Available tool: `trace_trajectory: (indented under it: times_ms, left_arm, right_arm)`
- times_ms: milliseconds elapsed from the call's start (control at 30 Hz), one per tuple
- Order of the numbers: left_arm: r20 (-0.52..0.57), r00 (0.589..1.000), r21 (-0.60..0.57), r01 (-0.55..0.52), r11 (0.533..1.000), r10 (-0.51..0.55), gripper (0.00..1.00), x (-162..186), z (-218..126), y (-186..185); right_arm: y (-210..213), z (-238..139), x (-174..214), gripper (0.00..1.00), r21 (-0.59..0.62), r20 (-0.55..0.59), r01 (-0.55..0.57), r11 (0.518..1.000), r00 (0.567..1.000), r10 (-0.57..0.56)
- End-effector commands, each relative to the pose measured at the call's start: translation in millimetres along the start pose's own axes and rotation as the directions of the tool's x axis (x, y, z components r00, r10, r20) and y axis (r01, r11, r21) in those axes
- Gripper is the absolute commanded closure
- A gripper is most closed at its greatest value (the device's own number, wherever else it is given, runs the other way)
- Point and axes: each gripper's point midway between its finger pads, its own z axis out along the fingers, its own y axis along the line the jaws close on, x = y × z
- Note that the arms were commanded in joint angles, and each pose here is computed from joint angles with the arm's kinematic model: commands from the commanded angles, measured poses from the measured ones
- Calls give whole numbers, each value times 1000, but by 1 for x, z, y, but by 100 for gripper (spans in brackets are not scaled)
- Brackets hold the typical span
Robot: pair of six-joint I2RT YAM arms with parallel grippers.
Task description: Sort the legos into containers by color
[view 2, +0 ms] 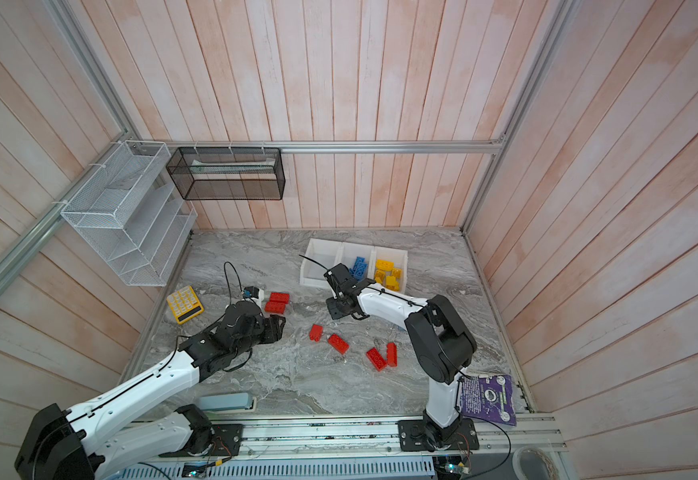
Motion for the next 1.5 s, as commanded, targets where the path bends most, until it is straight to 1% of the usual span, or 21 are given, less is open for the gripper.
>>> trace_trajectory:
  times_ms: [0, 133, 267, 433, 567, 700, 833, 1100, 1200, 1367, 1433, 1467]
  left_arm:
    - [6, 1000, -16, 4, 1000, -4, 35, 4, -2, 7]
    - [4, 1000, -12, 9, 1000, -9, 35, 5, -1, 7]
    - [-2, 1000, -5, 7, 1000, -7, 35, 6, 0, 6]
    - [-7, 1000, -7, 2, 1000, -2, 35, 7, 2, 6]
    - [-11, 1000, -13, -6, 1000, 5, 35, 7, 4, 6]
    - [-21, 1000, -20, -13, 1000, 13, 35, 8, 7, 7]
    - [-24, 1000, -21, -16, 1000, 15, 35, 7, 7, 6]
    - [-34, 999, -6, -14, 1000, 14, 35, 5, 10, 1]
    - [-38, 999, 21, -16, 1000, 16, 35, 1, 12, -8]
    - [-45, 998, 41, -45, 998, 47, 34, -8, 19, -19]
    - [-51, 997, 53, -56, 997, 59, 33, -12, 23, -26]
    - [-57, 996, 61, -61, 996, 64, 31, -14, 26, -31]
  right_arm:
    - [-3, -32, -31, 84, -17, 77, -33, 999, 996, 35]
    - [-18, -44, -54, 83, -31, 112, -78, 997, 990, 81]
    - [-36, -47, -77, 83, -36, 134, -127, 991, 982, 130]
    - [-61, -38, -99, 83, -30, 149, -182, 983, 971, 184]
    - [-75, -26, -110, 83, -32, 149, -205, 978, 967, 208]
    - [-85, -16, -118, 78, -25, 142, -220, 975, 965, 222]
    - [-90, -17, -123, 76, -24, 155, -231, 973, 960, 231]
    - [-90, -31, -123, 76, -31, 185, -230, 973, 955, 232]
    - [-89, -40, -120, 75, -42, 200, -231, 972, 951, 235]
    - [-85, -68, -120, 75, -79, 255, -235, 969, 935, 247]
    - [-82, -84, -120, 72, -101, 288, -236, 967, 923, 255]
    - [-82, -93, -119, 70, -111, 308, -237, 965, 915, 260]
